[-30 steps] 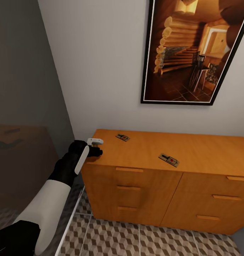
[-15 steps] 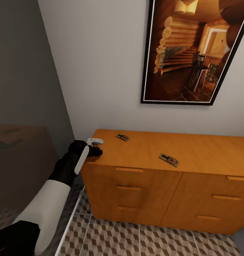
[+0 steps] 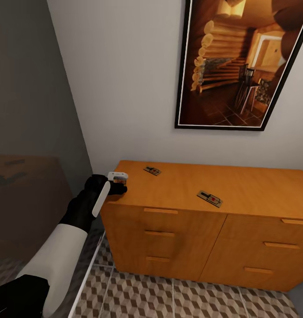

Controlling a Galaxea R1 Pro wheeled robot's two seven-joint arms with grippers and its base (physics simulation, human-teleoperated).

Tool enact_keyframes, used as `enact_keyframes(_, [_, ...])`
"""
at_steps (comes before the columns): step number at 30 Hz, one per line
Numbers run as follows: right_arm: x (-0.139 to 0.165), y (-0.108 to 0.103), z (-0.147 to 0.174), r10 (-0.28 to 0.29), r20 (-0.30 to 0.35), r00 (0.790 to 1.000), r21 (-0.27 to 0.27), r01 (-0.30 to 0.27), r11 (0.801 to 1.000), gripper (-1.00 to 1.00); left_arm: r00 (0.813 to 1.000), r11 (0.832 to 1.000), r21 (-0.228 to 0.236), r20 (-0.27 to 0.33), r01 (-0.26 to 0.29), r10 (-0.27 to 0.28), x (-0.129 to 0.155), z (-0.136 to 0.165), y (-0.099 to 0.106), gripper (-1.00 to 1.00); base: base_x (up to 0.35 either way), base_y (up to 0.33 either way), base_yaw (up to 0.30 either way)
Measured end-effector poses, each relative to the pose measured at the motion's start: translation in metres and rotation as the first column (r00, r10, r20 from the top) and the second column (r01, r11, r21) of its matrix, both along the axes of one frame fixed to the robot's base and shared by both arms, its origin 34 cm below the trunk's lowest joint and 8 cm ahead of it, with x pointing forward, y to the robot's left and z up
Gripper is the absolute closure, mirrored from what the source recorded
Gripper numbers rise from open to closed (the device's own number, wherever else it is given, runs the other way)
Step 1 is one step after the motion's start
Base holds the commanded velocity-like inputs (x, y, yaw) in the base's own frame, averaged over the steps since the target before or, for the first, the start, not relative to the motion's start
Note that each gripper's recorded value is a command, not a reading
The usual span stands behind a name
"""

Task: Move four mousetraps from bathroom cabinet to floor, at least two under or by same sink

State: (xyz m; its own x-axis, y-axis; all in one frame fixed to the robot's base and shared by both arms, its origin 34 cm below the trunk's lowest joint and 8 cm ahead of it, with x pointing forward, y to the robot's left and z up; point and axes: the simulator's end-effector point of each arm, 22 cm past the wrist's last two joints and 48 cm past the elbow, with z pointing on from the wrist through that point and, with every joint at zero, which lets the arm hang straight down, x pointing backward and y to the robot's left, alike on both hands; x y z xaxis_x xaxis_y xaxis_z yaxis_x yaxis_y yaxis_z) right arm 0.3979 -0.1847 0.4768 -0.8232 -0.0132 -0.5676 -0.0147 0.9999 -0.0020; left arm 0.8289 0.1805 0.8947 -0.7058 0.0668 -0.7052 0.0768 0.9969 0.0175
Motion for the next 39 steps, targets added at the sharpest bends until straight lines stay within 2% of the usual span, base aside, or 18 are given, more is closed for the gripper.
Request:
enact_keyframes(30, [0.0000,0.0000,0.0000,0.000,0.000,1.000,0.000,0.000,1.000,1.00,1.000,1.000,-0.001,-0.002,-0.002,0.002,-0.0002,0.0000,0.0012,1.00,0.000,0.000,0.000])
enact_keyframes(39, [-0.0001,0.0000,-0.0001,0.000,0.000,1.000,0.000,0.000,1.000,1.00,1.000,1.000,-0.002,0.020,-0.003,0.003,0.0018,0.0095,0.0010,1.00,0.000,0.000,0.000])
